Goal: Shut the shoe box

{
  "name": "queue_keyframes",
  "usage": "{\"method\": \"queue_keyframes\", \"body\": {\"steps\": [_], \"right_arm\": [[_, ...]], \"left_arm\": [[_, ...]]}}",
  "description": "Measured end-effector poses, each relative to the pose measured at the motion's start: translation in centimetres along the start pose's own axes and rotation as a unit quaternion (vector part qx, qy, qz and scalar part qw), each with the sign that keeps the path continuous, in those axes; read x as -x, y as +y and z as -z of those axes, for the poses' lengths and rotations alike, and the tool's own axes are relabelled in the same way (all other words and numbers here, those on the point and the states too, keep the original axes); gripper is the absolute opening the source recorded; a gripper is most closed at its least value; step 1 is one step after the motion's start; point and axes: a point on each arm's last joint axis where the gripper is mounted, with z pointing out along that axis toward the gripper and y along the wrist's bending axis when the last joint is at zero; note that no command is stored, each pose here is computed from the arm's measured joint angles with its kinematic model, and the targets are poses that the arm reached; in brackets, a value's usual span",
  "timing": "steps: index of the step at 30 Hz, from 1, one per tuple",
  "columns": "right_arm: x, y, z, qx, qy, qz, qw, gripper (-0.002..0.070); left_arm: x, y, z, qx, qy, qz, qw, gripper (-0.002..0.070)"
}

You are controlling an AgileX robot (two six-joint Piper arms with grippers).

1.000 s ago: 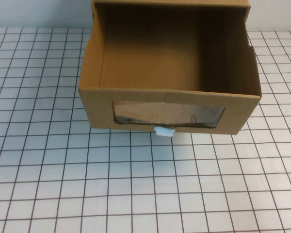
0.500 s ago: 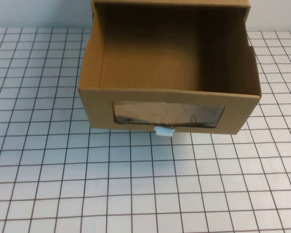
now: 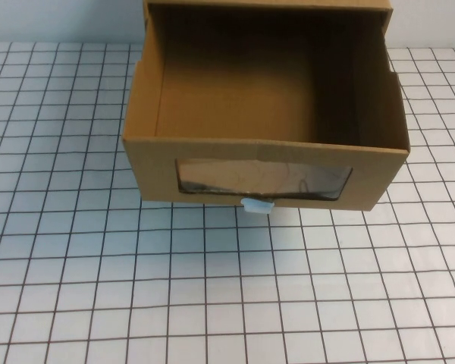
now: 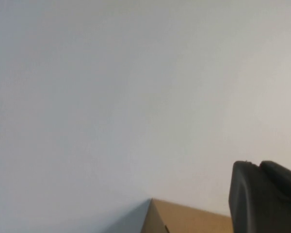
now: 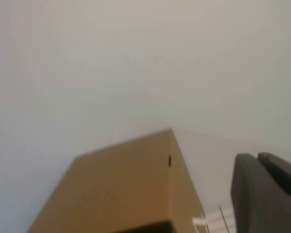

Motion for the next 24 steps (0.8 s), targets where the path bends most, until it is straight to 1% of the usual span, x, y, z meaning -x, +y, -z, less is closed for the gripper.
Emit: {"method": "queue_keyframes", "body": {"steps": [2,4,5,7,8,10,11,12,14,17,19,21,24], "right_arm": [[-1.0,-0.3,-2.0,-0.01,0.043,0.002,0.999,-0.0014],[-2.1,-0.4,-3.8,-0.005,0.084,-0.024,0.996,-0.0014],[-2.7,-0.3,-4.6,0.001,0.103,-0.035,0.994,-0.0014],[-4.0,0.3,-6.1,0.031,0.147,-0.041,0.988,-0.0014],[-4.6,0.7,-6.7,0.052,0.167,-0.031,0.984,-0.0014],[-6.3,2.0,-8.2,0.107,0.213,0.026,0.971,-0.0014],[-7.1,2.6,-8.7,0.135,0.233,0.056,0.961,-0.0014],[-8.0,3.3,-9.4,0.166,0.257,0.092,0.948,-0.0014],[-9.6,4.6,-10.5,0.216,0.305,0.136,0.918,-0.0014],[-11.1,5.8,-12.5,0.256,0.367,0.165,0.879,-0.0014],[-11.6,6.3,-13.8,0.27,0.392,0.177,0.861,-0.0014],[-11.7,6.7,-14.9,0.284,0.402,0.191,0.849,-0.0014],[-12.0,7.2,-15.4,0.318,0.403,0.226,0.828,-0.0014]], "left_arm": [[-0.9,0.3,-1.8,0.008,0.025,0.0,1.0,-0.0006],[-2.2,0.7,-3.8,0.016,0.054,0.002,0.998,-0.0005],[-2.6,0.8,-4.4,0.019,0.064,0.0,0.998,-0.0005],[-3.4,1.1,-6.2,0.026,0.091,-0.007,0.996,-0.0006],[-3.8,1.2,-7.1,0.031,0.107,-0.013,0.994,-0.0005],[-4.5,1.1,-8.8,0.03,0.146,-0.031,0.988,-0.0005],[-4.9,0.9,-9.8,0.026,0.17,-0.045,0.984,-0.0005],[-4.8,0.6,-10.7,0.019,0.186,-0.058,0.981,-0.0005],[-5.3,-0.5,-12.9,-0.008,0.235,-0.087,0.968,-0.0005],[-6.6,-2.2,-16.7,-0.062,0.301,-0.117,0.944,-0.0005],[-7.3,-3.2,-19.0,-0.102,0.337,-0.122,0.928,-0.0005],[-8.4,-4.1,-21.5,-0.142,0.369,-0.118,0.911,-0.0005],[-10.6,-4.9,-25.0,-0.184,0.408,-0.105,0.888,-0.0005]]}}
